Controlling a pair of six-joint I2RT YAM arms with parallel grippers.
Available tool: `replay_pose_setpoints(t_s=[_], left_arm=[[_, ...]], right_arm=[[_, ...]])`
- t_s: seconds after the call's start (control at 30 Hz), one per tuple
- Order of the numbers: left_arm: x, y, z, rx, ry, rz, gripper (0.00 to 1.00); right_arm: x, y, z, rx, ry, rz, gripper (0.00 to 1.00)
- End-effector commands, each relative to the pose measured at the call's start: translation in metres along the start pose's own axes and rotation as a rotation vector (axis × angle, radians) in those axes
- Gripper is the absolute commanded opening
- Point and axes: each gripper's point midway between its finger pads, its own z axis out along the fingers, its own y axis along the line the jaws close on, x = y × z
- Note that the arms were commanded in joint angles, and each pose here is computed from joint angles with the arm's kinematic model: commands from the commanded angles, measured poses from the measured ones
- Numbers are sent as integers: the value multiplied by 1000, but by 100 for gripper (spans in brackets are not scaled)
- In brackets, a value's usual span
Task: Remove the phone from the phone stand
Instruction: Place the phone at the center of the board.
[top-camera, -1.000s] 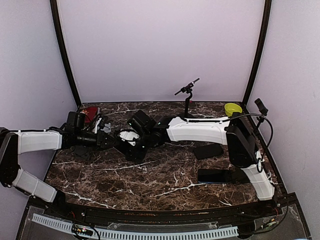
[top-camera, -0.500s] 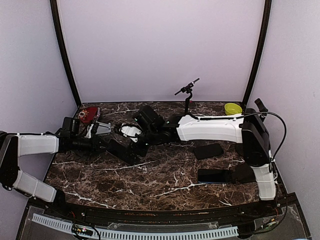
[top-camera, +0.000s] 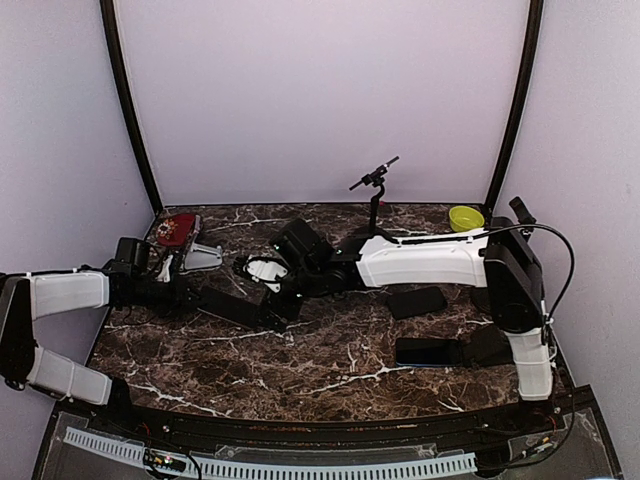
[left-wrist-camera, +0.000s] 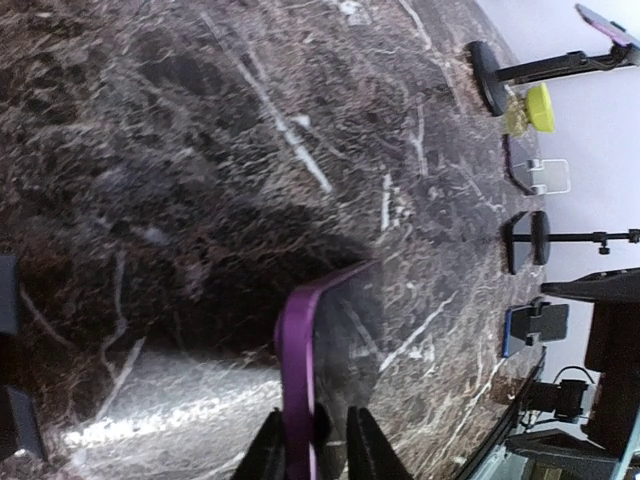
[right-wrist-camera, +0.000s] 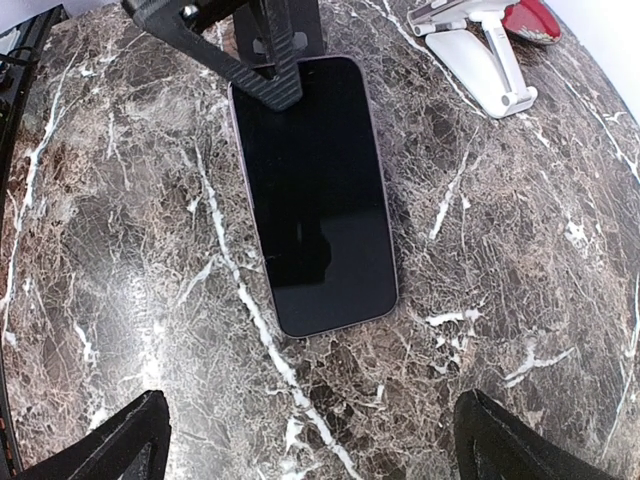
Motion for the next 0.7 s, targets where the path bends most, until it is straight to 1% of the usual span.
replay_pose_setpoints(t_s=[0.0,0.1,0.2,0.37,0.47,0.53,0.6,0.67], left_arm=[[2,25,-7,-166,20,9,24],[4,31,-7,-200,35,11,27],[3,34,-7,-212,39,13,33],[-2,34,-9,-230,28,29,50],[-4,30,-10,-219,24,39,64],[-7,22,-12,-192,14,57,77],[-12,15,-17,-184,-1,84,83],[-16,6,-22,-176,-10,107,85]], right_arm=[[-24,-1,-19,9,-78,0,99],[-23,-1,-19,10,-80,1,99],[-23,-1,-19,5,-83,4,99],[-23,0,-19,3,-85,8,99],[-23,-1,-20,1,-89,10,99],[-23,-3,-22,-2,-96,19,99],[-24,-4,-24,-7,-106,28,99],[-26,-6,-27,-11,-119,39,99]])
